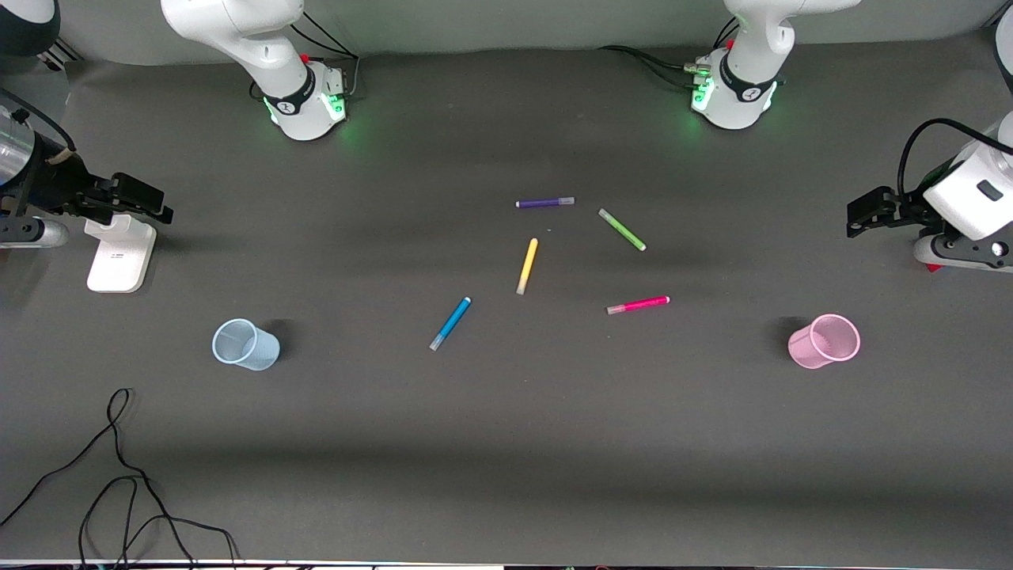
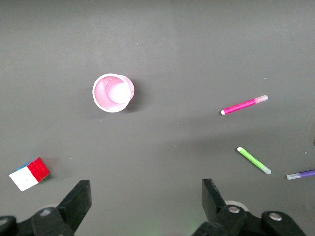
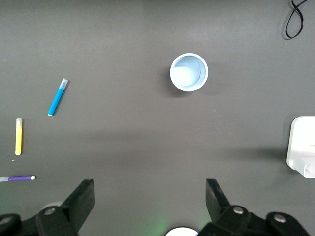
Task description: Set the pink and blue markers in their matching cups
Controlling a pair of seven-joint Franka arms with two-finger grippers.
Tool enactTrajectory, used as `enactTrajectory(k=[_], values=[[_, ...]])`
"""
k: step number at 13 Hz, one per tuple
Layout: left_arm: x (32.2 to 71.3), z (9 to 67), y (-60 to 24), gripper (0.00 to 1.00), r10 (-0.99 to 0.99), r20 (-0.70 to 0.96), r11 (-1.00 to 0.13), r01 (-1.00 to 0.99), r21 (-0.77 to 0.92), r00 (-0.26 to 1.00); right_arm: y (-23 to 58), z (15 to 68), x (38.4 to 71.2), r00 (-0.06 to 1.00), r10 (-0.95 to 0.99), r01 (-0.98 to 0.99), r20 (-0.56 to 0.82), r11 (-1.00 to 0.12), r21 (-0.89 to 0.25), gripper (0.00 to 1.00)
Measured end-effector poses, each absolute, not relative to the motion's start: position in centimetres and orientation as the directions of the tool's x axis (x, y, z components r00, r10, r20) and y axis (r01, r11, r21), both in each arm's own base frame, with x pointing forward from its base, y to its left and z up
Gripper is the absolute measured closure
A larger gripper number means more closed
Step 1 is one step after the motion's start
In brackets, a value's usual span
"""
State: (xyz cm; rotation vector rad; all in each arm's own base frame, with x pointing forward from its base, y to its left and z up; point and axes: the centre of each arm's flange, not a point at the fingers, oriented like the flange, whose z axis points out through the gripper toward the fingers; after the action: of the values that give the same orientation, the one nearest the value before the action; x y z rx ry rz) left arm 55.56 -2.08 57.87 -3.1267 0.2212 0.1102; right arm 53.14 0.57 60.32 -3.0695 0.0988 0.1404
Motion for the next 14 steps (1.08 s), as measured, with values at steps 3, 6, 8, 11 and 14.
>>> enactTrajectory(k=[3, 6, 8, 11, 14], values=[[55.6, 57.9, -2.1, 0.00, -0.140, -0.070, -0.990, -0.141, 0.000, 0.988, 0.6, 59.9, 53.0, 0.991, -0.060, -0.068, -0.122, -0.995, -0.066, 0.00], [55.6, 57.9, -2.1, 0.00, -0.140, -0.070, -0.990, -0.140, 0.000, 0.988, 1.0, 60.2, 52.8, 0.990, -0.052, -0.061, -0.135, -0.996, -0.066, 0.00], [55.6, 58.0, -2.0, 0.00, -0.137, -0.067, -0.990, -0.138, -0.001, 0.988, 1.9, 60.3, 52.8, 0.989, -0.060, -0.069, -0.137, -0.996, -0.062, 0.00], [55.5, 58.3, -2.5, 0.00, -0.017, -0.074, -1.000, -0.018, -0.006, 0.997, 7.7, 60.2, 54.4, 0.963, -0.230, -0.235, -0.139, -0.972, -0.023, 0.00], [55.0, 58.5, -6.5, 0.00, 0.231, -0.078, -0.973, 0.230, -0.029, 0.970, 18.3, 58.0, 56.8, 0.910, -0.381, -0.386, -0.166, -0.922, -0.002, 0.00]])
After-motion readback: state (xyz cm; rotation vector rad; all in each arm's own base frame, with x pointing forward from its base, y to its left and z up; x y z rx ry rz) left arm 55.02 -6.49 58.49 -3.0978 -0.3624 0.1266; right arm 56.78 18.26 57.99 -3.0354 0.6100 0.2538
